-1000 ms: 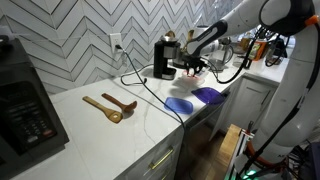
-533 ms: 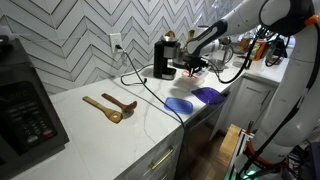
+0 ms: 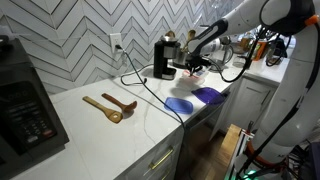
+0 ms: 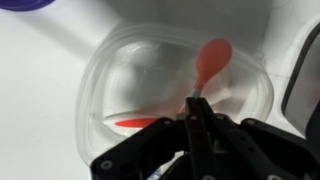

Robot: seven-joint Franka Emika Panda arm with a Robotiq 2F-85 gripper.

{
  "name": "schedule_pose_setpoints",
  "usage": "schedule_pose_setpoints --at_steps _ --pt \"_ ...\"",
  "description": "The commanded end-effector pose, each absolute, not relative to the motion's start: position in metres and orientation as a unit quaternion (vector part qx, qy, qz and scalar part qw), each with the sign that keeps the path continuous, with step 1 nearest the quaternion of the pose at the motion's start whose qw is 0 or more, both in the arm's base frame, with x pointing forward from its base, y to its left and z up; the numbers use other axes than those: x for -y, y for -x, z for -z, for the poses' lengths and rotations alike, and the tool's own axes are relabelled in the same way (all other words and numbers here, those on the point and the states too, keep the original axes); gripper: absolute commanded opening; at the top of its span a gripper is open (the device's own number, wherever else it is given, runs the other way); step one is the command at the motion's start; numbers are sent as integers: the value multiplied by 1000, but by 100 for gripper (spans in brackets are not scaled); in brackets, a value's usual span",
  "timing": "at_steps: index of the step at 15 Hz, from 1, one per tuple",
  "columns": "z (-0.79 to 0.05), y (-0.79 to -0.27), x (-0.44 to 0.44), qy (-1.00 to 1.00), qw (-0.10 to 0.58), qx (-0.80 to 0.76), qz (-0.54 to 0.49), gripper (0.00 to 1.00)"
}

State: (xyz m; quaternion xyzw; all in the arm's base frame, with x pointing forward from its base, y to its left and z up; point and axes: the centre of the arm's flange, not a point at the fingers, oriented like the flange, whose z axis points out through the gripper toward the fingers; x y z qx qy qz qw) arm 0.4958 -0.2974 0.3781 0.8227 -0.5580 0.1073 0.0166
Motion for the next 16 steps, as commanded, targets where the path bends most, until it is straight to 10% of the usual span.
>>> schedule_pose_setpoints --at_steps 1,6,7,9,13,16 --pt "-368 -485 304 -830 7 549 -94 40" --pt "-359 -484 308 -835 8 544 -85 69" --pt "-356 -484 309 -838 11 539 -84 34" --pt "-356 -482 312 -846 13 527 -83 38" --pt "-362 -472 323 -872 22 481 -87 5" --pt "-366 -466 329 -892 29 443 -92 3"
